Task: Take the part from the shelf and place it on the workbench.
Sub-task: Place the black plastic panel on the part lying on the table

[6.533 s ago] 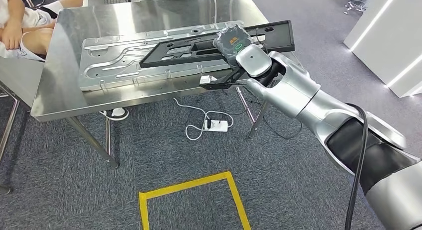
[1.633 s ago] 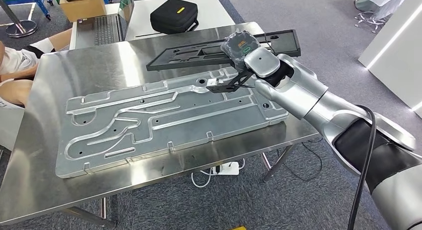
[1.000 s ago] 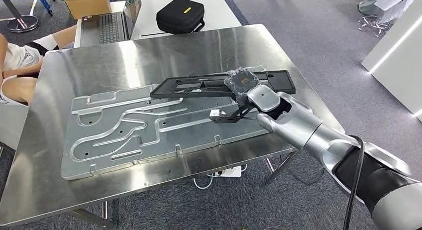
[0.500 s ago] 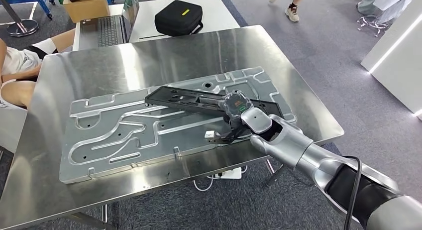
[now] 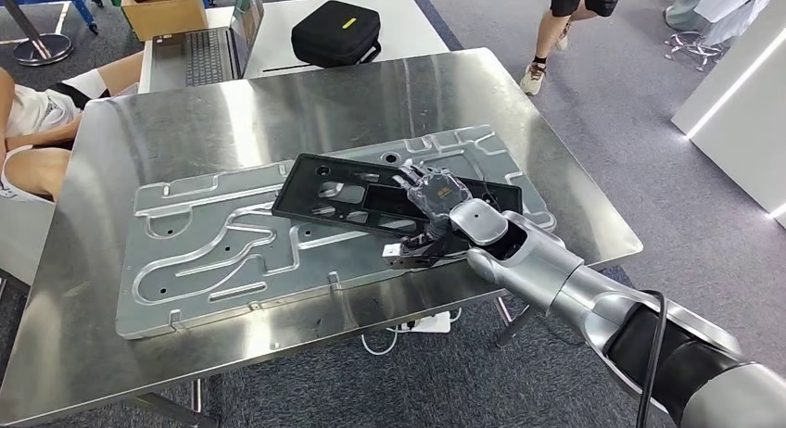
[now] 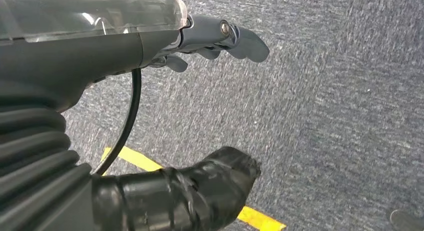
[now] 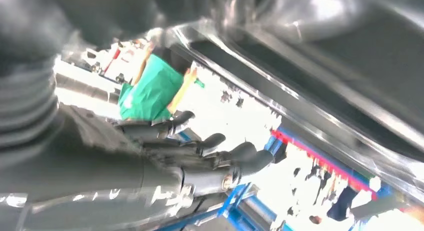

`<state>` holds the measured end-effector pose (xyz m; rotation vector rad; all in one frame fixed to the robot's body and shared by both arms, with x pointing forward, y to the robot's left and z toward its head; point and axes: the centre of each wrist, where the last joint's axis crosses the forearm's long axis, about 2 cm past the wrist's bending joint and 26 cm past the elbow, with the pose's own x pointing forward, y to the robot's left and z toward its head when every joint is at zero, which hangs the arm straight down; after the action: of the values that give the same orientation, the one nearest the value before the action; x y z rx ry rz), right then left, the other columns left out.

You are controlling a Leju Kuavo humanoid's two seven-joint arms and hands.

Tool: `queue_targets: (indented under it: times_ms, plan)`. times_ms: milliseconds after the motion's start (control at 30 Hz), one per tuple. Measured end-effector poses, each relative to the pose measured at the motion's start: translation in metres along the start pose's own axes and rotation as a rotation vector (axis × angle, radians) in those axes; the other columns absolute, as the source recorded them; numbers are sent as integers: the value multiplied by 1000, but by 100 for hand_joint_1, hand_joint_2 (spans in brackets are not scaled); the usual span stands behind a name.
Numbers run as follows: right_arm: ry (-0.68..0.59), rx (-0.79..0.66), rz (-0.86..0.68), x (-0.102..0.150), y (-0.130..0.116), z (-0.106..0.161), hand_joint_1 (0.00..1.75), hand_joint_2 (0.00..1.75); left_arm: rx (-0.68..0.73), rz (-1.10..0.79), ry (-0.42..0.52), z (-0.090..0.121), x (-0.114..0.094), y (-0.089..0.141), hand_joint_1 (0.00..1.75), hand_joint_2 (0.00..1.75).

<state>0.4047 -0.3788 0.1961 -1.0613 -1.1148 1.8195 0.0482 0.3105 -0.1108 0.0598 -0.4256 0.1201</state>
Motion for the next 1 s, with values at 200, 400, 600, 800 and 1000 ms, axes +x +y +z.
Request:
queue_targets:
  times_ms: [200, 400, 600, 800, 1000]
  plan:
    - [5, 2, 5, -5, -9, -2, 0, 0, 0, -1, -4, 0, 0, -1, 0, 0]
    - [30, 20, 18, -20, -31, -3, 0, 0, -1, 0, -13, 0, -1, -2, 0, 0]
    - [96, -13, 48, -54, -89, 0, 0, 0, -7, 3, -18, 0, -1, -5, 0, 0]
    - [144, -60, 63, -76, -140, 6, 0, 0, -14, 9, -17, 1, -1, -9, 0, 0]
    - [177, -118, 85, -91, -176, 17, 0, 0, -31, 25, -10, 1, -2, -20, 0, 0]
